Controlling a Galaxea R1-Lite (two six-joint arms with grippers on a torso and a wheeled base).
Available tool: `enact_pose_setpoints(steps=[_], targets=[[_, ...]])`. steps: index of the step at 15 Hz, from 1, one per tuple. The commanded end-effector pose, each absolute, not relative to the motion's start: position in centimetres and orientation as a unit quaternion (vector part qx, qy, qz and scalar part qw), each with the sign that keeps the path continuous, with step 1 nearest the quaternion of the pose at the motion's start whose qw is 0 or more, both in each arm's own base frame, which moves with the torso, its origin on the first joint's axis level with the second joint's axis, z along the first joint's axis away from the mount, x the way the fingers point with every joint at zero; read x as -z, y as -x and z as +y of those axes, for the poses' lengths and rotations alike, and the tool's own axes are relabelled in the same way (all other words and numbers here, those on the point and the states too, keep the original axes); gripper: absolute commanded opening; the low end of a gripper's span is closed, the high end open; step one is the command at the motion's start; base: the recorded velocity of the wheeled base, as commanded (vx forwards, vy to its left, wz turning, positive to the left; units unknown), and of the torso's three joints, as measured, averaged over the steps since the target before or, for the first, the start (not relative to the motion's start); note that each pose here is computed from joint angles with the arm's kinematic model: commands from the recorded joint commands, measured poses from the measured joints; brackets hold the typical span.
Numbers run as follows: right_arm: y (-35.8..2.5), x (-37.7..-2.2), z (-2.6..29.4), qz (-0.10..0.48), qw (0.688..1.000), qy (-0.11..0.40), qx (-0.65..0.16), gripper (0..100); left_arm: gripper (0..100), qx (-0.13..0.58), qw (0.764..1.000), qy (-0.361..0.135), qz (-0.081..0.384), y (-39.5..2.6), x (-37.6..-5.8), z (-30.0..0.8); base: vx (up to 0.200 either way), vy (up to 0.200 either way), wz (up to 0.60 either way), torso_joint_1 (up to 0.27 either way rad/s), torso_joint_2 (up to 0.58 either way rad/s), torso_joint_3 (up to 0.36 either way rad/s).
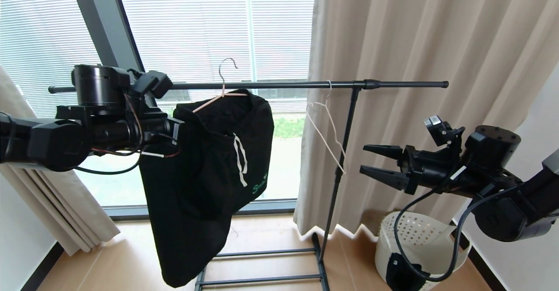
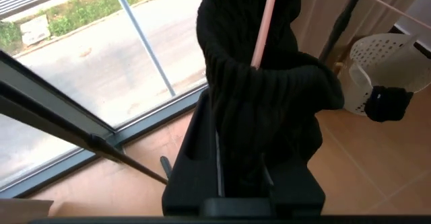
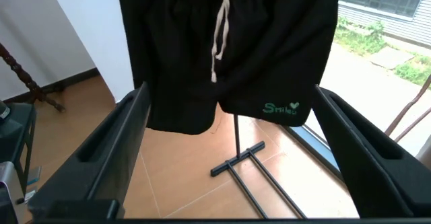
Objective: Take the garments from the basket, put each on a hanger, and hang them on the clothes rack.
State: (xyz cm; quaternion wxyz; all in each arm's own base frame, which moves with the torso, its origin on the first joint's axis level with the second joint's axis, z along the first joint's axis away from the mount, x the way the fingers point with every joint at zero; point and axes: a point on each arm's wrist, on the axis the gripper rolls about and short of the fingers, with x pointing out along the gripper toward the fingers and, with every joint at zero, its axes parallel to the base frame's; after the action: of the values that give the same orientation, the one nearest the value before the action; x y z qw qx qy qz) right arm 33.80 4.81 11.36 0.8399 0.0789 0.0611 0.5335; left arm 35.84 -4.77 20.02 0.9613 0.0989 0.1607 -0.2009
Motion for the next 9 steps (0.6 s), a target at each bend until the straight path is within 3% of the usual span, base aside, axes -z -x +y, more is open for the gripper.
enact_pose_setpoints(steps=[1, 5, 9], targets=[[-33.7, -11.6, 4.9, 0.058, 0.84, -0.077, -0.535, 100, 0, 0.192, 0.957, -0.098, 0.194, -38.9, -16.7, -6.0, 0.0, 0.0, 0.0, 0.0, 0.0, 0.0], [-33.8, -11.4, 4.9, 0.061, 0.839, -0.079, -0.534, 100, 0, 0.176, 0.962, -0.04, 0.207, -41.5, -15.3, -7.7, 0.0, 0.0, 0.0, 0.0, 0.0, 0.0], [-33.9, -11.0, 4.9, 0.066, 0.839, -0.081, -0.534, 100, 0, 0.184, 0.963, -0.026, 0.194, -42.9, -15.3, -8.9, 0.0, 0.0, 0.0, 0.0, 0.0, 0.0]])
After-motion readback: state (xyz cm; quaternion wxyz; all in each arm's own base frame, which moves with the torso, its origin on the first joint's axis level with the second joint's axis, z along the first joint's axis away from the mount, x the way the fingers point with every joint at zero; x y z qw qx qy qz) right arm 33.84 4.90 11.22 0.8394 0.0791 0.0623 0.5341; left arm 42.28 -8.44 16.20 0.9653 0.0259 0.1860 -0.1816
